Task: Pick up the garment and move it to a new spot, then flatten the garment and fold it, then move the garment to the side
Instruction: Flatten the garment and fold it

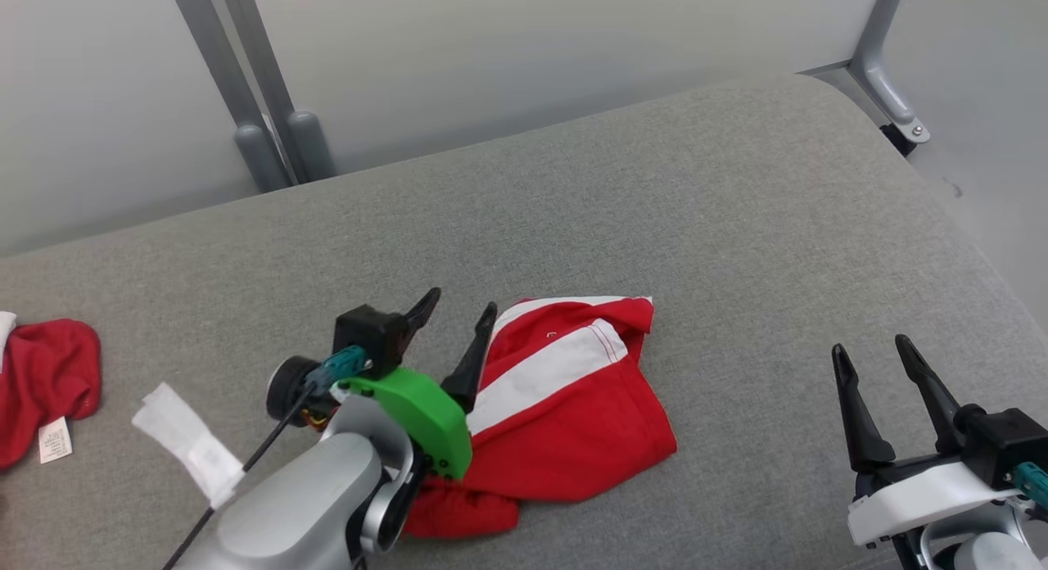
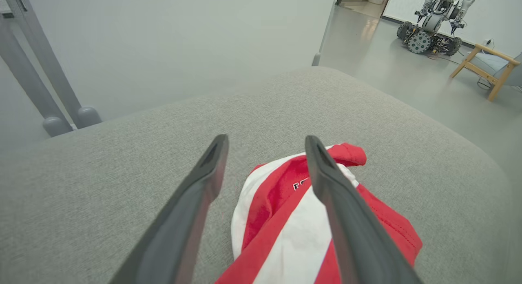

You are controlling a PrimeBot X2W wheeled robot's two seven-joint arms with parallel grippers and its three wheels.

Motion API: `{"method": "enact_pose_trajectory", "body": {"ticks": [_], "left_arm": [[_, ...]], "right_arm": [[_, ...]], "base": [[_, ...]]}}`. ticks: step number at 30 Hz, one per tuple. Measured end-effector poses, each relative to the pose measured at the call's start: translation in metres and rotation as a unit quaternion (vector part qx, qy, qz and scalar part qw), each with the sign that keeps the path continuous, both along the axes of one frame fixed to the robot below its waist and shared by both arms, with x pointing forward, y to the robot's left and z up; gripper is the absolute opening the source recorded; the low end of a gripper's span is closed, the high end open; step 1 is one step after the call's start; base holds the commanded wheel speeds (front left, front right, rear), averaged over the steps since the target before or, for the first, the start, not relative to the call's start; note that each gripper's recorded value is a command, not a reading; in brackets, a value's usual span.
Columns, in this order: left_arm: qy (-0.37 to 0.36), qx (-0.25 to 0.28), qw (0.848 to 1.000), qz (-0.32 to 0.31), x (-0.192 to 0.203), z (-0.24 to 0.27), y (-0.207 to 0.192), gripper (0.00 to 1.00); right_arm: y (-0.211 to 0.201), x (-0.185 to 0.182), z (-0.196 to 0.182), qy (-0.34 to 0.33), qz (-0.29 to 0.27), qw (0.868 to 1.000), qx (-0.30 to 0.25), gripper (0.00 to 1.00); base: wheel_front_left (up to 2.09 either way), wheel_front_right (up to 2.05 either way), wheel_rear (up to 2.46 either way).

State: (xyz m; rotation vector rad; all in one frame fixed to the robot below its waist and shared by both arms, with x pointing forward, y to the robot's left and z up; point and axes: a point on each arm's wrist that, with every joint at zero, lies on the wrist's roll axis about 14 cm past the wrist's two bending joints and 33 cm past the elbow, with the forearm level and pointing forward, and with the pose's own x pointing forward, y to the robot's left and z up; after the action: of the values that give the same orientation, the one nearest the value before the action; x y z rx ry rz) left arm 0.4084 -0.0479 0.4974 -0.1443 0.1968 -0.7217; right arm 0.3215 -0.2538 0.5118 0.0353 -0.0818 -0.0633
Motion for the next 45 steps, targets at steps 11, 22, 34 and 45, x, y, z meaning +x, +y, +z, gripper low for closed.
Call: {"method": "enact_pose_trajectory", "body": {"ticks": [11,22,34,45], "left_arm": [[-0.037,0.004,0.992,0.121,-0.032,0.016,0.089,1.00],[-0.033,-0.006,0.987,0.160,-0.061,0.000,0.121,1.00],[0.032,0.090,0.995,-0.031,-0.066,-0.058,0.028,1.00],[0.054,0.158,0.985,-0.048,-0.050,-0.088,0.033,0.33]], "right_arm": [[-0.001,-0.008,0.008,-0.015,0.000,1.000,-0.003,1.00],[0.019,0.006,0.006,-0.012,0.034,0.999,-0.003,1.00],[0.021,0.016,0.001,-0.003,0.036,0.999,-0.001,1.00],[-0.001,-0.001,-0.002,0.003,-0.004,1.000,0.001,1.00]], "base": [[0.00,0.00,0.00],[0.00,0.00,0.00],[0.00,0.00,0.00],[0.00,0.00,0.00]]}}
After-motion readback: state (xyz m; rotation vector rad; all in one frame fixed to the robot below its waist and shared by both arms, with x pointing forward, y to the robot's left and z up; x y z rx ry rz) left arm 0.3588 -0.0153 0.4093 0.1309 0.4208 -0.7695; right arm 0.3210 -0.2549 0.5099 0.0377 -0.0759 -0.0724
